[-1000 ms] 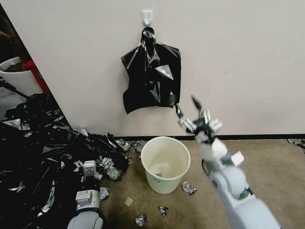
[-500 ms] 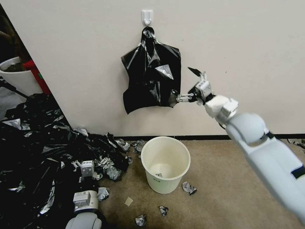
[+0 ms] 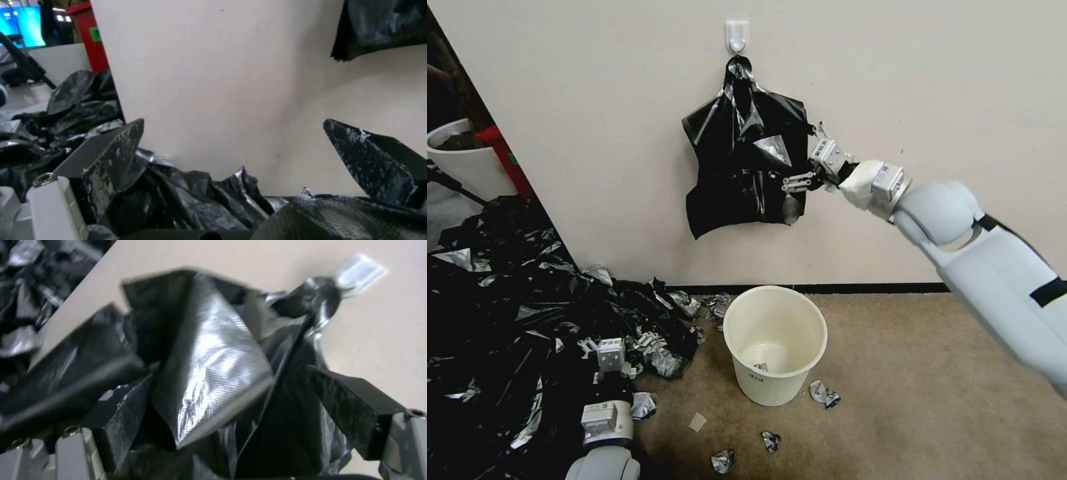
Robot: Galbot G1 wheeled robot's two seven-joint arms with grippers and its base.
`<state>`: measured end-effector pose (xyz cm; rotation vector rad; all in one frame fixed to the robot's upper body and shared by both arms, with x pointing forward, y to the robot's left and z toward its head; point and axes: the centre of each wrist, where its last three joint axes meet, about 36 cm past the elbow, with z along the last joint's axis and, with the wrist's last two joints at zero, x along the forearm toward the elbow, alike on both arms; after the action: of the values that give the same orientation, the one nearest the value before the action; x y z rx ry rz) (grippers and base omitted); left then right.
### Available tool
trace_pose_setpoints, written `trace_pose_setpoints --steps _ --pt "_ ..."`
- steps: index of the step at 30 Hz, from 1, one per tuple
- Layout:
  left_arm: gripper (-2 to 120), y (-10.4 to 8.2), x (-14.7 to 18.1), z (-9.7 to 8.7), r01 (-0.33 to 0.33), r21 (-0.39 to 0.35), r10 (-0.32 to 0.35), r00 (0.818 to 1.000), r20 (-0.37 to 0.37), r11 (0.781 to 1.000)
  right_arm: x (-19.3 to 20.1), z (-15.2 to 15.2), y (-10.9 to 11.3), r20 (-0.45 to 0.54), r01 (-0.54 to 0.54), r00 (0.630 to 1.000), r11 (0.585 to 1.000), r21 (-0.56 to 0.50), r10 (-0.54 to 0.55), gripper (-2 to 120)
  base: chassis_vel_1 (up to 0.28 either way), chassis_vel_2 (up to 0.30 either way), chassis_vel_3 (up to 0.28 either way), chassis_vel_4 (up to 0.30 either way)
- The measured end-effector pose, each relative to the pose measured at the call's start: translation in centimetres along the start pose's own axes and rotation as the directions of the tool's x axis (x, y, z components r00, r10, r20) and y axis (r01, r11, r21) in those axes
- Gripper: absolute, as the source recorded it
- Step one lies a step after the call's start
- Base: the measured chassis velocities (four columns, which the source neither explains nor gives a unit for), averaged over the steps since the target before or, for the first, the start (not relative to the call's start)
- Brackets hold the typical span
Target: Place a trash bag onto the trash bin.
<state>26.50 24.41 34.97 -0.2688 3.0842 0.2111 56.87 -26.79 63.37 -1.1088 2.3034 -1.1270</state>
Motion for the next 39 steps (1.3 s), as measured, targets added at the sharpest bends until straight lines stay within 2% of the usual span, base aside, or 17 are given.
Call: trace_pose_setpoints --steps 6,10,12,13,16,17,21,26,28,30,32,33,35,36,37,38,39 --pt "100 0.4 -0.2 0.2 0.002 -0.007 -0.002 1.0 0.0 1.0 -0.2 0.6 -2.1 -0.015 0.109 0.994 0.991 0.084 -0.108 91 0.0 0.0 0.0 0.0" --pt "100 0.4 -0.4 0.2 0.001 -0.007 -0.001 1.0 0.003 1.0 -0.7 0.6 -3.0 -0.033 0.166 0.986 0.967 0.196 -0.162 91 0.0 0.0 0.0 0.0" --pt "100 0.4 -0.4 0.3 0.0 -0.008 0.0 1.0 0.003 1.0 -0.8 0.7 -3.5 -0.041 0.175 0.985 0.952 0.25 -0.17 84 0.0 0.0 0.0 0.0" --pt "100 0.4 -0.4 0.3 0.0 -0.008 0.0 1.0 0.003 1.0 -0.8 0.7 -3.5 -0.041 0.175 0.985 0.952 0.25 -0.17 84 0.0 0.0 0.0 0.0" --pt "100 0.5 -0.5 0.4 0.001 -0.006 -0.001 1.0 0.001 1.0 -0.7 0.6 -3.7 -0.046 0.183 0.983 0.943 0.279 -0.177 69 0.0 0.0 0.0 0.0" --pt "100 0.5 -0.5 0.4 0.001 -0.006 -0.001 1.0 0.001 1.0 -0.7 0.6 -3.7 -0.046 0.183 0.983 0.943 0.279 -0.177 69 0.0 0.0 0.0 0.0" --pt "100 0.6 -0.7 0.5 0.003 -0.003 -0.003 1.0 0.0 1.0 0.0 0.4 -3.1 -0.037 0.186 0.982 0.936 0.298 -0.184 51 0.0 0.0 0.0 0.0" --pt "100 0.5 -0.8 0.6 0.003 -0.002 -0.003 1.0 0.001 1.0 0.9 0.1 -2.1 -0.037 0.17 0.985 0.939 0.297 -0.167 38 0.0 0.0 0.0 0.0" --pt "100 0.4 -1.0 0.6 0.003 0.004 -0.003 1.0 0.002 1.0 1.9 0.1 -0.7 -0.045 0.141 0.99 0.954 0.266 -0.134 26 0.0 0.0 0.0 0.0" --pt "100 0.4 -1.1 0.5 0.004 0.008 -0.004 1.0 0.003 1.0 2.3 0.2 0.1 -0.048 0.128 0.992 0.962 0.241 -0.12 23 0.0 0.0 0.0 0.0" --pt "100 0.3 -1.5 0.2 0.004 0.031 -0.005 1.0 0.014 0.999 3.6 0.7 3.8 -0.048 0.065 0.997 0.992 0.108 -0.06 10 0.0 0.0 0.0 0.0" --pt "100 0.3 -1.5 0.2 0.004 0.031 -0.005 1.0 0.014 0.999 3.6 0.7 3.8 -0.048 0.065 0.997 0.992 0.108 -0.06 10 0.0 0.0 0.0 0.0" --pt "100 0.4 -2.2 -0.6 0.002 0.067 -0.005 0.999 0.044 0.998 4.4 0.7 7.5 -0.043 -0.036 0.999 0.998 -0.042 0.034 0 0.0 0.0 0.0 0.0" --pt "100 0.4 -2.2 -0.6 0.002 0.067 -0.005 0.999 0.044 0.998 4.4 0.7 7.5 -0.043 -0.036 0.999 0.998 -0.042 0.034 0 0.0 0.0 0.0 0.0" --pt "100 0.5 -2.7 -1.2 -0.006 0.092 0.0 0.998 0.065 0.996 4.6 0.3 9.5 -0.039 -0.1 0.995 0.985 -0.138 0.096 0 0.0 0.0 0.0 0.0" --pt "100 0.7 -3.3 -2.0 -0.024 0.125 0.013 0.996 0.093 0.992 4.7 -0.5 11.5 -0.035 -0.176 0.984 0.95 -0.258 0.173 0 0.0 0.0 0.0 0.0" --pt "100 0.9 -4.1 -2.8 -0.052 0.151 0.032 0.991 0.129 0.987 4.7 -1.5 13.4 -0.031 -0.233 0.97 0.892 -0.387 0.241 0 0.0 0.0 0.0 0.0"
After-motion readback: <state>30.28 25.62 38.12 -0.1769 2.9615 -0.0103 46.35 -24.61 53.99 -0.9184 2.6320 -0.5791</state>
